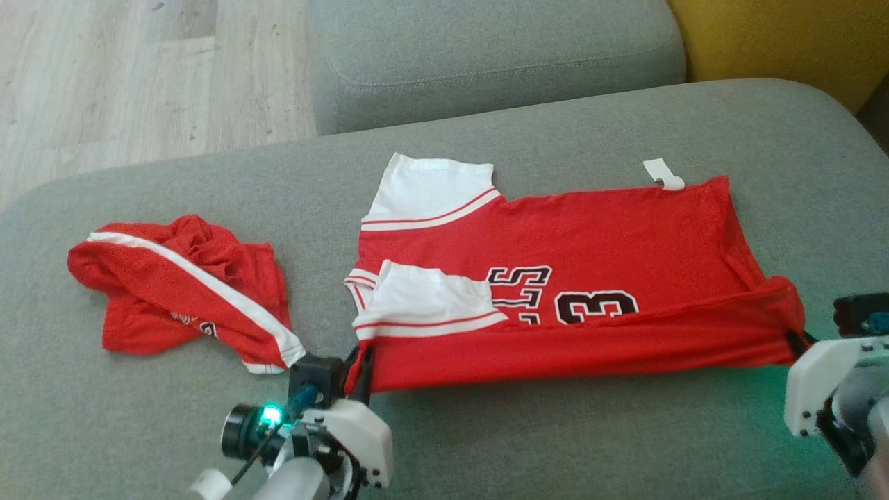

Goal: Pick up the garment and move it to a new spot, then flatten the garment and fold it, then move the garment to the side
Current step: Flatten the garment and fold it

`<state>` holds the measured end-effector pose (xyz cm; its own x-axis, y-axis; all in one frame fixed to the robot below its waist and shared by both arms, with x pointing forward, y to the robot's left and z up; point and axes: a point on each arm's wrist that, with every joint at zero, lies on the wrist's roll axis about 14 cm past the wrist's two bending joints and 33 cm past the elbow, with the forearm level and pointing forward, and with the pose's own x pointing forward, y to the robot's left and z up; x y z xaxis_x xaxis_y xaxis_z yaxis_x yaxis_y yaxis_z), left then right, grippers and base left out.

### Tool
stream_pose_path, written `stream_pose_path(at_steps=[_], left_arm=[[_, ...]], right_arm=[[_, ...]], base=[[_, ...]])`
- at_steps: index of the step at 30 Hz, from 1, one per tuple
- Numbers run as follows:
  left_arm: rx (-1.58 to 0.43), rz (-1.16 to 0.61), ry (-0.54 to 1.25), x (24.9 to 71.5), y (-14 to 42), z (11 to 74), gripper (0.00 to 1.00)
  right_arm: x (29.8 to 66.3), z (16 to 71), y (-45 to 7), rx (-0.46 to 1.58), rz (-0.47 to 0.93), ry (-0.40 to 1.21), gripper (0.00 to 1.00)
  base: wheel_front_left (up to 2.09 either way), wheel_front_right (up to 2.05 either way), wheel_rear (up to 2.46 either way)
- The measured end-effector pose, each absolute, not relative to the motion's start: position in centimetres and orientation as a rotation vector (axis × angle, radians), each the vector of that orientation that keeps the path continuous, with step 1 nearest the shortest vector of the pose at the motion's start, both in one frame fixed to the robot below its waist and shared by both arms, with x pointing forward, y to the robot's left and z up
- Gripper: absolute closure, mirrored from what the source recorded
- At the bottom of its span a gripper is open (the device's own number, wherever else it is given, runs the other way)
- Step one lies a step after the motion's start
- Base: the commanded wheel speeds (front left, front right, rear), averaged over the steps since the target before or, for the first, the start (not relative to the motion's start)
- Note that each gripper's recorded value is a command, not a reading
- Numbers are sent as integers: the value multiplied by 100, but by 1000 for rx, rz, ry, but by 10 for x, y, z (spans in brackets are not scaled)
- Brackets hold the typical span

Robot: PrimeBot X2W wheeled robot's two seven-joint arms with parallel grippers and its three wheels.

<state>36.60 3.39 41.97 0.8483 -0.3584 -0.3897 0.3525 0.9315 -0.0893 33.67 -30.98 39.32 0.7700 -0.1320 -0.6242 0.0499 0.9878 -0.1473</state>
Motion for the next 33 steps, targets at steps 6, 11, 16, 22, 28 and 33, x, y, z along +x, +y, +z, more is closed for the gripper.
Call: stream_pose_path(at_steps=[6, 11, 16, 22, 28, 33], left_arm=[[-8, -386, 441, 354, 33, 414, 100], [-3, -388, 446, 353, 32, 414, 78], [10, -371, 454, 356, 38, 410, 0], [-16, -327, 380, 370, 45, 422, 0], [-99, -300, 112, 408, 46, 479, 0], [-133, -340, -20, 428, 37, 513, 0]], right_arm=[[325, 399, -311, -85, -118, 678, 100], [316, 399, -306, -21, -142, 652, 100], [314, 407, -303, 30, -181, 576, 0], [338, 457, -301, 57, -211, 309, 0], [357, 501, -291, 78, -215, 62, 0], [365, 518, -290, 86, -231, -31, 0]], base=[[0, 0, 0], [0, 0, 0], [0, 0, 0], [0, 0, 0], [0, 0, 0], [0, 0, 0]])
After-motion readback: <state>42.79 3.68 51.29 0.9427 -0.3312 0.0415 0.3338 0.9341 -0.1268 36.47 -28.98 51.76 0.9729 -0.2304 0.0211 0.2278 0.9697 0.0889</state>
